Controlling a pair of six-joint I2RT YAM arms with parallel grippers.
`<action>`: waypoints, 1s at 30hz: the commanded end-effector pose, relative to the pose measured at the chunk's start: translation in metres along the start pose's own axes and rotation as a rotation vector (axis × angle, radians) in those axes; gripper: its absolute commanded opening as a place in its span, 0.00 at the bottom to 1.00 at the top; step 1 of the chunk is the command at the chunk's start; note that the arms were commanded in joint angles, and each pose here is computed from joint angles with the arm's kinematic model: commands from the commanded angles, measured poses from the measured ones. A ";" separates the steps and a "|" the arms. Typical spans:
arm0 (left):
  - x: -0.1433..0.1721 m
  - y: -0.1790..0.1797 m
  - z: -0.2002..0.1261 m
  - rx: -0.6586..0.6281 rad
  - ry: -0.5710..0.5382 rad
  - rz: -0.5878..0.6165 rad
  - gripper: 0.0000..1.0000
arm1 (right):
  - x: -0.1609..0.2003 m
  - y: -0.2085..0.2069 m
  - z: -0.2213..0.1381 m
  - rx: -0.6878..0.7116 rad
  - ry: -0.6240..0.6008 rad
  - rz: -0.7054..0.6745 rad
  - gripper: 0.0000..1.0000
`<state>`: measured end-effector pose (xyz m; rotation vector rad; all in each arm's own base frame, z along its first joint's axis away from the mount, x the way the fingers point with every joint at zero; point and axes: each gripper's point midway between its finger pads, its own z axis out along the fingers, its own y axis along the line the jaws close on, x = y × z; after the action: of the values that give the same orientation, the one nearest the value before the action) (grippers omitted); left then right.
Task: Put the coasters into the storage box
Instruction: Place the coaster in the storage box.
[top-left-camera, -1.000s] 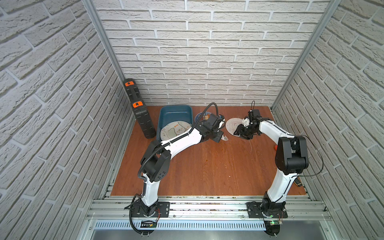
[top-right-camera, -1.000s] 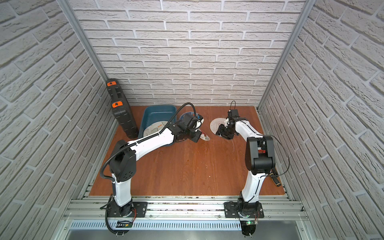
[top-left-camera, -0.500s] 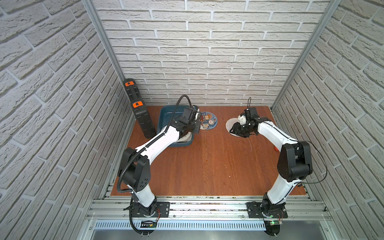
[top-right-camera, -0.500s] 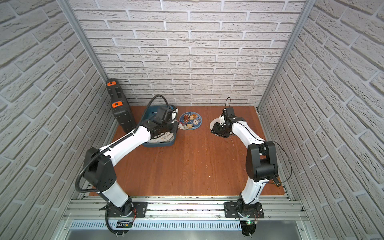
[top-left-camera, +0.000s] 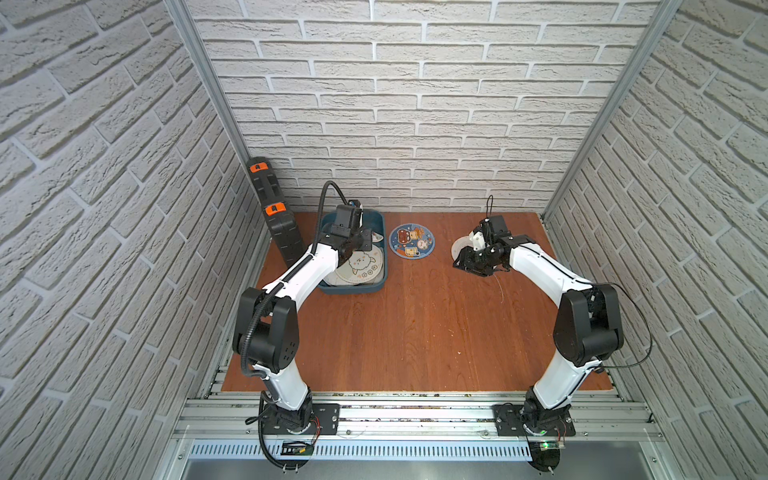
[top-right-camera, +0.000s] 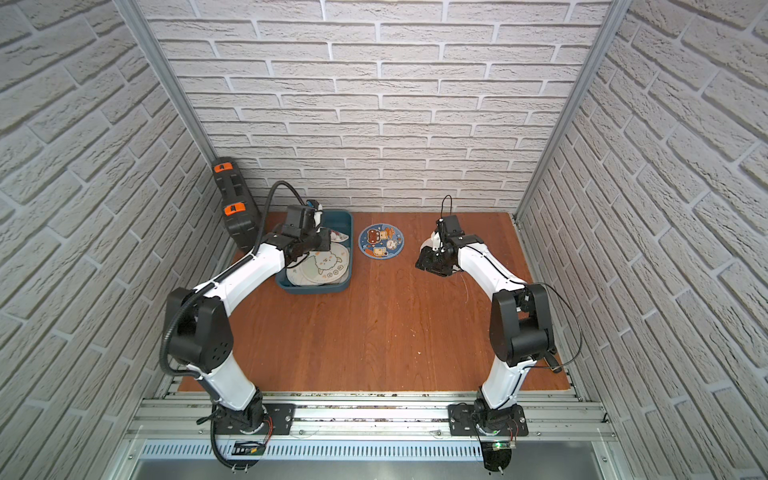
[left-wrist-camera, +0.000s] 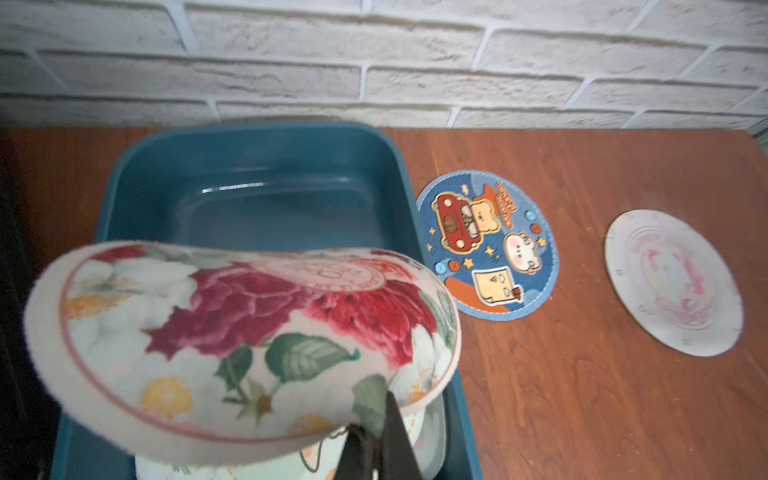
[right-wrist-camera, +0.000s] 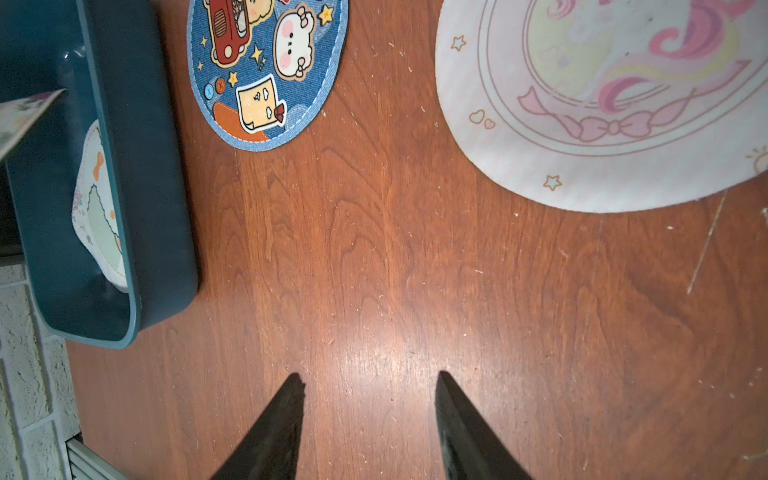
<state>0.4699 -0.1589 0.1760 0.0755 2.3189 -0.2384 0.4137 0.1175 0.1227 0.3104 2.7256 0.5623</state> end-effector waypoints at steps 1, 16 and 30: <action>0.035 0.006 0.021 -0.011 0.069 -0.075 0.00 | 0.006 -0.002 -0.001 0.021 0.008 -0.002 0.52; 0.121 0.025 0.017 -0.149 0.255 -0.085 0.13 | 0.012 -0.001 0.005 0.030 0.028 -0.006 0.52; 0.084 0.008 -0.015 -0.217 0.139 0.042 0.98 | 0.015 -0.009 0.019 0.062 0.058 0.004 0.52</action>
<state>0.3969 -0.1491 0.0896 0.0003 2.5499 -0.0191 0.4081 0.1201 0.1091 0.3109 2.7750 0.5210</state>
